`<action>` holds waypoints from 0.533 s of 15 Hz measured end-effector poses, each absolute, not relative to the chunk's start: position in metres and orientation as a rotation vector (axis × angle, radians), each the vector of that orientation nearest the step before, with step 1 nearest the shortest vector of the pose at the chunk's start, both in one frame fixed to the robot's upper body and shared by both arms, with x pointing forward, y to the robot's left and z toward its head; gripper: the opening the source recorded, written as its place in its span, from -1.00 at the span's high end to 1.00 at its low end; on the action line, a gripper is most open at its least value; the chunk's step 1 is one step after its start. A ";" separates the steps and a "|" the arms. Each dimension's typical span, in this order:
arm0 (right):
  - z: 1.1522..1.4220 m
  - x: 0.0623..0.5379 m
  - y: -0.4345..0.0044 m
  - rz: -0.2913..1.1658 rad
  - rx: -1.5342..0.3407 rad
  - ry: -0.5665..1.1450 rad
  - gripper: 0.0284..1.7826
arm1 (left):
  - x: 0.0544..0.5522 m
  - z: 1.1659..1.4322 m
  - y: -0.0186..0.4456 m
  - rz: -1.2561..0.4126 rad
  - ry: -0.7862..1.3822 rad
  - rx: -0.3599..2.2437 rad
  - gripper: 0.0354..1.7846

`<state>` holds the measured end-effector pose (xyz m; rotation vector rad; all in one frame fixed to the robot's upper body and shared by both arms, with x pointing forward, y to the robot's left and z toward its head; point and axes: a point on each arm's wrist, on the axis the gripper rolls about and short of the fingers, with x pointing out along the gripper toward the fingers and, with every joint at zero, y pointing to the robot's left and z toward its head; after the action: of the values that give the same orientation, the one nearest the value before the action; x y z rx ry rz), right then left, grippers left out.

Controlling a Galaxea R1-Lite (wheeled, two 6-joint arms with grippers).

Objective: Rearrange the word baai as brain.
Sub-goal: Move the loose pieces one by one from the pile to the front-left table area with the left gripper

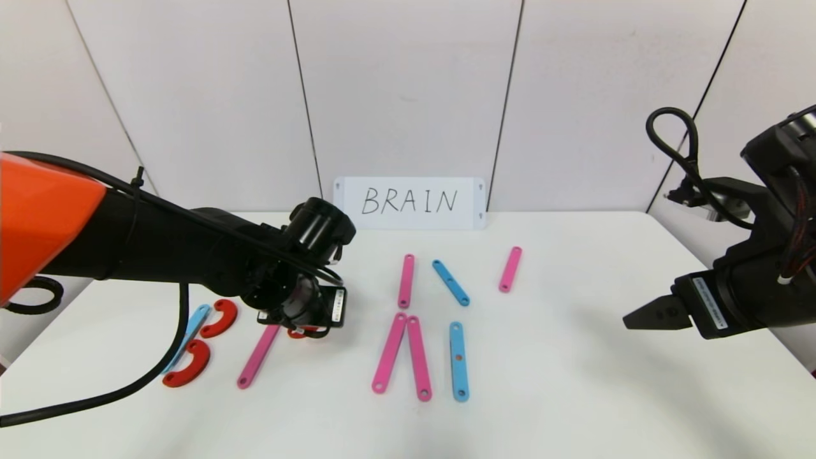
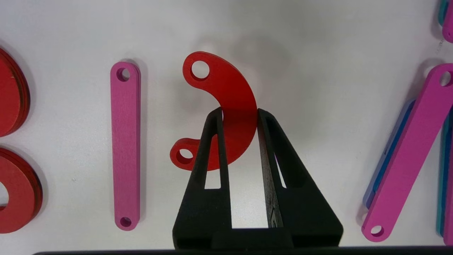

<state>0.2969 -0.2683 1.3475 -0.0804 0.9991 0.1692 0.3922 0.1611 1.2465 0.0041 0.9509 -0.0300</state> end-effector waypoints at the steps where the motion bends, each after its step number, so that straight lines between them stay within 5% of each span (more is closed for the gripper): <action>1: 1.348 0.296 -0.268 0.170 -0.081 0.997 -0.92 | 0.391 1.246 0.161 -0.029 0.954 0.006 0.70; 8: 1.348 0.294 -0.268 0.175 -0.083 0.995 -0.92 | 0.395 1.240 0.163 -0.015 0.970 0.015 0.70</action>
<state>0.2945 -0.2682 1.3482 -0.0834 0.9953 0.1747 0.3948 0.1626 1.2397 0.0153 0.9697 -0.0148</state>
